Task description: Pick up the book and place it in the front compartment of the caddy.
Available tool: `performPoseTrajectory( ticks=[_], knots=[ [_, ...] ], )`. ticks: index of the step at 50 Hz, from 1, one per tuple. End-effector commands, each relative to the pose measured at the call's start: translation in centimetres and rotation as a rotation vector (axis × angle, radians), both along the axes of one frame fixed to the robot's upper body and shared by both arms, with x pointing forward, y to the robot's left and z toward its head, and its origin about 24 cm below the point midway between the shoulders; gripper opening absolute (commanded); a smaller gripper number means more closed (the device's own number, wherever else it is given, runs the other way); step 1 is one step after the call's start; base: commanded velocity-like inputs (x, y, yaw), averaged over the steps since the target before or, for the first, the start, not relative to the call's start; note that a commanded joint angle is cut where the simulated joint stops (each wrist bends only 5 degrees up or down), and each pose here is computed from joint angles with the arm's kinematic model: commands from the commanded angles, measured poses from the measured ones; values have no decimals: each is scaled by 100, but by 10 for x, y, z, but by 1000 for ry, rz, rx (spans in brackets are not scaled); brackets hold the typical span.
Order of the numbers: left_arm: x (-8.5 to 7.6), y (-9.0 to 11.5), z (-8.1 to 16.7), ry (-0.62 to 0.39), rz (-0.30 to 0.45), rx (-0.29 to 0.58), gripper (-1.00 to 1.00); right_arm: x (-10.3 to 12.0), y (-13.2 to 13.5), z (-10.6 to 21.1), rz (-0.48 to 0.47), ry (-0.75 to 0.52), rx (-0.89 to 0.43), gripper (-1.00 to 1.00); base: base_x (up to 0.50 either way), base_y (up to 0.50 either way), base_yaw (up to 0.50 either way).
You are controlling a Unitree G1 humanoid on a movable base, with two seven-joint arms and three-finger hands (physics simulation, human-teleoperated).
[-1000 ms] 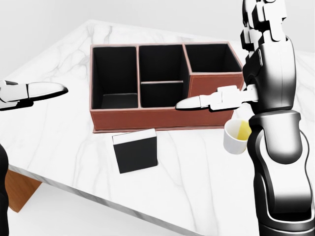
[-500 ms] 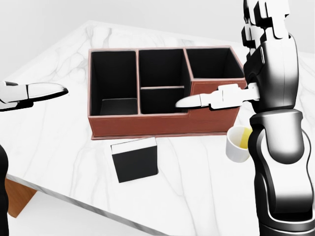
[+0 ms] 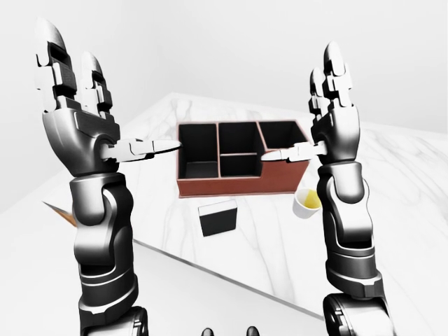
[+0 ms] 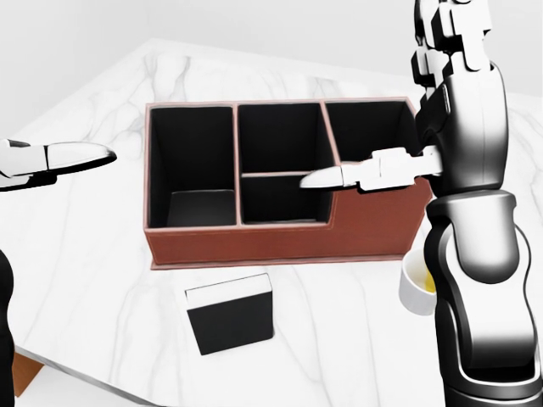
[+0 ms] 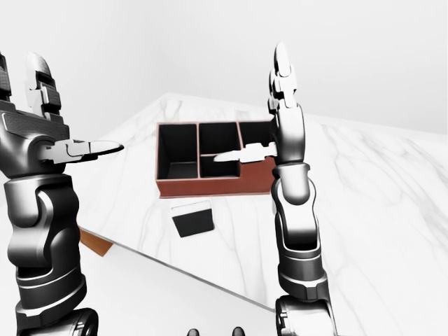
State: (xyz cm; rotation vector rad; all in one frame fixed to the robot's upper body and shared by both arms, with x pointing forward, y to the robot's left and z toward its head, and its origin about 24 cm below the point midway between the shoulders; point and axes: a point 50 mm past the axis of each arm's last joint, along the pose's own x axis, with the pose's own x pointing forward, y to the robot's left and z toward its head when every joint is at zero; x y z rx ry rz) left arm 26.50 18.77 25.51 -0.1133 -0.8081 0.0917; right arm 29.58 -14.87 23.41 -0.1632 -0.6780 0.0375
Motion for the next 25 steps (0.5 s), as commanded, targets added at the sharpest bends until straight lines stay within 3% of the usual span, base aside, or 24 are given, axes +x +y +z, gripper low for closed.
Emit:
performPoseTrajectory(
  ticks=[1, 15, 25],
  knots=[
    [-1, 0, 1, -5, 1, -1, 100, 0, 1, -2, 1, 6, -1, 100, 17, 7, 0],
    [1, 0, -1, 6, 1, 3, 100, 0, 1, -3, -6, 11, -2, 100, 15, 6, 0],
    [1, 0, -1, 5, 2, 2, 100, 2, 1, -5, -8, 20, -1, 100, 1, 0, 0]
  ],
)
